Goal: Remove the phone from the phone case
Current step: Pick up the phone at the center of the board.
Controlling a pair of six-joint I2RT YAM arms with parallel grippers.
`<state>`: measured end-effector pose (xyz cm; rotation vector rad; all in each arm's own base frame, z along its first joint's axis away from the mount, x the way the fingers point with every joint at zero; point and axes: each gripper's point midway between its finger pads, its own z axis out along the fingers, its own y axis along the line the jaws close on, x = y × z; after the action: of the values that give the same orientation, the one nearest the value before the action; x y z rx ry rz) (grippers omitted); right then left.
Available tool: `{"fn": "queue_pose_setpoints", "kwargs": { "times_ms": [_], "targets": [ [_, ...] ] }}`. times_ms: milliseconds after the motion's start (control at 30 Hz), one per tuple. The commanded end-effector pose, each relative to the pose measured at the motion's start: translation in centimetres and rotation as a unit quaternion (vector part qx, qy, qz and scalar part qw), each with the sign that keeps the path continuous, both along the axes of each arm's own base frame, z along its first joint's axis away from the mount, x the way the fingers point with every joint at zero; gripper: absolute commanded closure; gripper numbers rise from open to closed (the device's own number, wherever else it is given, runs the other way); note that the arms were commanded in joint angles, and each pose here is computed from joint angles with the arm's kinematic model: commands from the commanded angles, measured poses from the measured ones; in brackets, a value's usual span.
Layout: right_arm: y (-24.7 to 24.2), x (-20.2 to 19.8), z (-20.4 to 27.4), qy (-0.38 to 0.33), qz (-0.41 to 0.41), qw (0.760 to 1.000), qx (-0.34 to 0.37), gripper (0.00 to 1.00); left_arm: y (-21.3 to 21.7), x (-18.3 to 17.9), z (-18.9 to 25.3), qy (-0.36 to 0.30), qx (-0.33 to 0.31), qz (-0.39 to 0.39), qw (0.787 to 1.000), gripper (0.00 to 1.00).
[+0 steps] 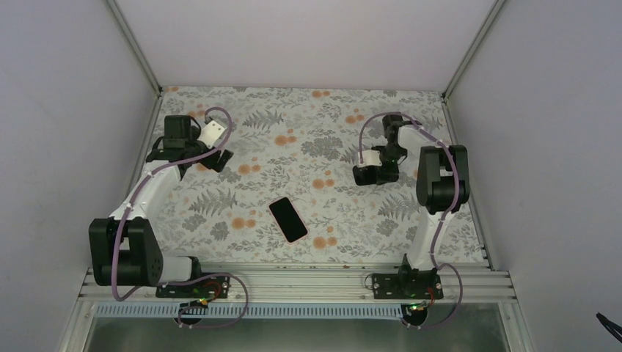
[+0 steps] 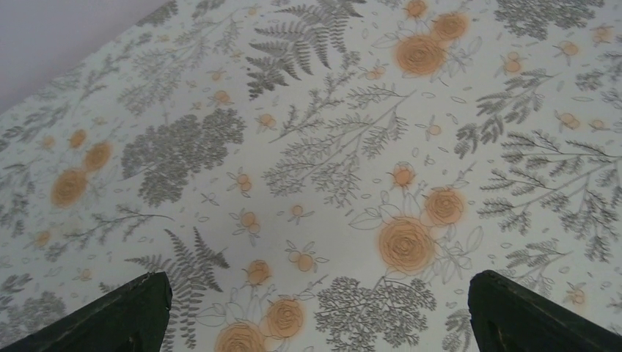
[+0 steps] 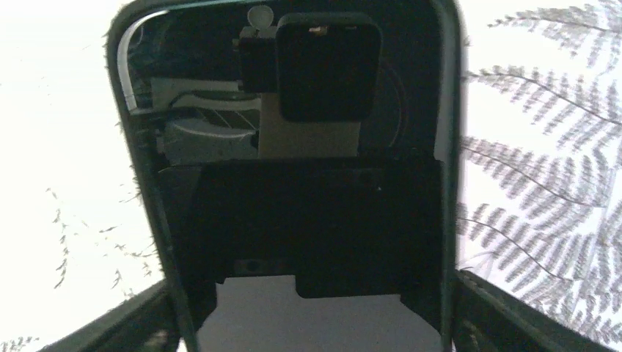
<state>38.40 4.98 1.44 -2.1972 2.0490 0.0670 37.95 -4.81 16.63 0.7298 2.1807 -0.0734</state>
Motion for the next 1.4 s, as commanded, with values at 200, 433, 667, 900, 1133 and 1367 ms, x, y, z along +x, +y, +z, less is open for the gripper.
{"fn": "queue_pose_setpoints", "kwargs": {
  "times_ms": [200,433,667,900,1133,1367],
  "targets": [
    [0.8,-0.7,-1.1,-0.013,-0.019,1.0,0.002,0.51,-6.9,-3.0,1.1,0.095,-0.098,-0.167,0.976,0.0],
    [7.5,-0.4,3.6,-0.152,-0.013,0.984,0.095,0.59,-13.5,-4.8,3.6,0.198,-0.19,-0.284,0.919,0.0],
    [15.6,-1.8,11.3,-0.305,0.001,0.934,0.186,0.59,-18.0,-5.9,4.1,0.278,-0.231,-0.328,0.873,0.0],
    [20.9,-1.3,17.1,-0.362,-0.007,0.901,0.24,0.6,-19.1,-5.5,3.8,0.315,-0.282,-0.33,0.844,0.0],
    [26.1,-1.1,19.5,-0.412,0.022,0.874,0.257,0.58,-19.9,-5.3,3.4,0.325,-0.275,-0.322,0.846,0.0],
    [29.9,-1.8,20.0,-0.421,0.044,0.865,0.268,0.56,-19.5,-4.3,2.5,0.303,-0.247,-0.294,0.872,0.0]
  ]
}}
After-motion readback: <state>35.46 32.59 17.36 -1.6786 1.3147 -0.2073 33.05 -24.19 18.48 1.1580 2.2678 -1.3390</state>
